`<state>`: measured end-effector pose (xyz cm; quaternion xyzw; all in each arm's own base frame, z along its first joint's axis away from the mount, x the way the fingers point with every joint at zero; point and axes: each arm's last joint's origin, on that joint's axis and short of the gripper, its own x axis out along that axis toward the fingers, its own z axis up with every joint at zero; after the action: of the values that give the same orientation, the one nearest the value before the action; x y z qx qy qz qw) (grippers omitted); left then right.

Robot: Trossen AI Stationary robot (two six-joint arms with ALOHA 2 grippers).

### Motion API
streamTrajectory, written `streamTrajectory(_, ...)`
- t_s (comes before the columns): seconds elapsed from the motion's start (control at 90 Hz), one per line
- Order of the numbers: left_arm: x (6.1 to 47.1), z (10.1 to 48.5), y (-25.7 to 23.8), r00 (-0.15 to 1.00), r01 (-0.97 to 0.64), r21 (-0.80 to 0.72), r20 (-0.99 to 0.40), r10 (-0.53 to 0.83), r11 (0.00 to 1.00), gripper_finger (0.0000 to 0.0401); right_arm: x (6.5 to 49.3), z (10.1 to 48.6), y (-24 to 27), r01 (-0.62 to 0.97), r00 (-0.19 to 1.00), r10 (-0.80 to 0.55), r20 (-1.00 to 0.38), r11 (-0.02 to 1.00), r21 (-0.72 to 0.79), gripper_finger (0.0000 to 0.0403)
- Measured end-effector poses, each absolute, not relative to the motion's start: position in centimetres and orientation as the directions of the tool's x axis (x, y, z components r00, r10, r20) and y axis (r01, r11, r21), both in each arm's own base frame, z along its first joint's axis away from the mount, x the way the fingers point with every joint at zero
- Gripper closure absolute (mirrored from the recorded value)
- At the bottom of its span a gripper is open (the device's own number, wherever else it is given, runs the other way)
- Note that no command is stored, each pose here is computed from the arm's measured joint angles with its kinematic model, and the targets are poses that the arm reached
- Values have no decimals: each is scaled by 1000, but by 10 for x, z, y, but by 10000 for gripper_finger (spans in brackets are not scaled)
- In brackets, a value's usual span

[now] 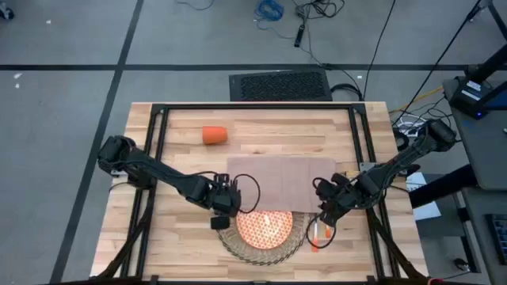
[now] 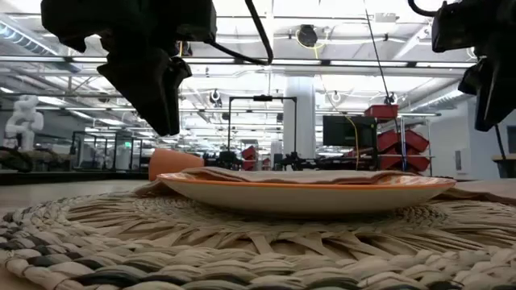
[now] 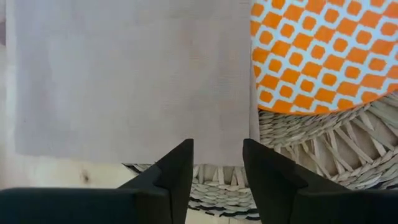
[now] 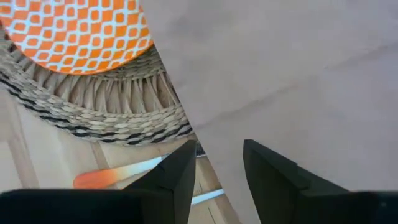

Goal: Set table place
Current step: Fold the white napkin

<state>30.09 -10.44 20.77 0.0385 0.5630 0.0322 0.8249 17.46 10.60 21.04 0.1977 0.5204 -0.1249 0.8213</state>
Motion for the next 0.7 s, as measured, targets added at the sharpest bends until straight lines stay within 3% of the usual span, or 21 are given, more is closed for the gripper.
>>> streamTrajectory(0.7,301,208,-104,362,-9,100,-927,96,995,275,179,212,109,401,468,28,-883,884,240,280)
